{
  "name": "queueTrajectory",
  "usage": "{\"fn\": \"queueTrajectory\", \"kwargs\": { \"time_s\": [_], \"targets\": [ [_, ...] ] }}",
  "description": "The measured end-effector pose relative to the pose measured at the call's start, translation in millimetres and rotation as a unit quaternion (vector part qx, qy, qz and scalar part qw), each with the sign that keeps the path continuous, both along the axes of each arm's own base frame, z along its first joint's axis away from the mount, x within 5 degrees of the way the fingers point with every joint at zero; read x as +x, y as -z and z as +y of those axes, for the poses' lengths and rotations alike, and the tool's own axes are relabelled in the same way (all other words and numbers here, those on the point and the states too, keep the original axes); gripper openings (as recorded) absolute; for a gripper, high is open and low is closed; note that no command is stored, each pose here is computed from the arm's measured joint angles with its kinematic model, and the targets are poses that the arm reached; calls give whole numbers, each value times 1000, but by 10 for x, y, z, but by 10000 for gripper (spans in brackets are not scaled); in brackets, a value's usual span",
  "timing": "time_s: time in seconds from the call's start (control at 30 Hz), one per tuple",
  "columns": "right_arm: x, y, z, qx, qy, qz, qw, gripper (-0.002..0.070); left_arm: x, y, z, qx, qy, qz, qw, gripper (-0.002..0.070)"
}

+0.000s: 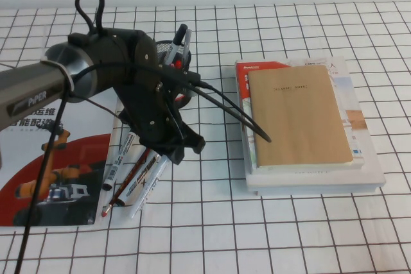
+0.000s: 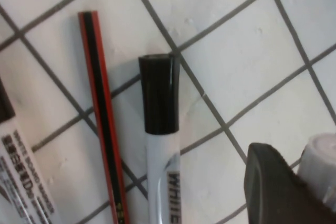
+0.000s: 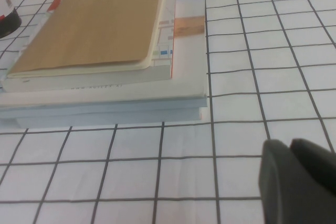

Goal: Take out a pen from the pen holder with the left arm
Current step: 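Take a marker out of the pen holder and lay it on the table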

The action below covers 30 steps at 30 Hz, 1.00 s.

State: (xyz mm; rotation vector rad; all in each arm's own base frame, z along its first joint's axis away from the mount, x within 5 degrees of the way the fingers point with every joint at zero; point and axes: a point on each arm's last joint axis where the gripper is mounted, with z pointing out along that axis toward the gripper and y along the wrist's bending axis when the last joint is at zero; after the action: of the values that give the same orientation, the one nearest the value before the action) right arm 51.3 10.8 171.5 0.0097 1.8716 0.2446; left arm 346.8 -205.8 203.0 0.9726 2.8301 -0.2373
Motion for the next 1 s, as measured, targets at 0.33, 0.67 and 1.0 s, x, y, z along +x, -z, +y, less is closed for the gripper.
{"fn": "queueTrajectory", "kwargs": {
  "time_s": [0.33, 0.67, 1.0],
  "targets": [
    [0, 0, 0, 0, 0, 0, 1000, -15, 31, 20, -14, -2, 36, -19, 999, 298],
    [0, 0, 0, 0, 0, 0, 1000, -15, 19, -10, -9, -2, 37, -20, 999, 159],
    [0, 0, 0, 0, 0, 0, 1000, -15, -194, -767, 110, -41, 40, -99, 993, 3]
  ]
}}
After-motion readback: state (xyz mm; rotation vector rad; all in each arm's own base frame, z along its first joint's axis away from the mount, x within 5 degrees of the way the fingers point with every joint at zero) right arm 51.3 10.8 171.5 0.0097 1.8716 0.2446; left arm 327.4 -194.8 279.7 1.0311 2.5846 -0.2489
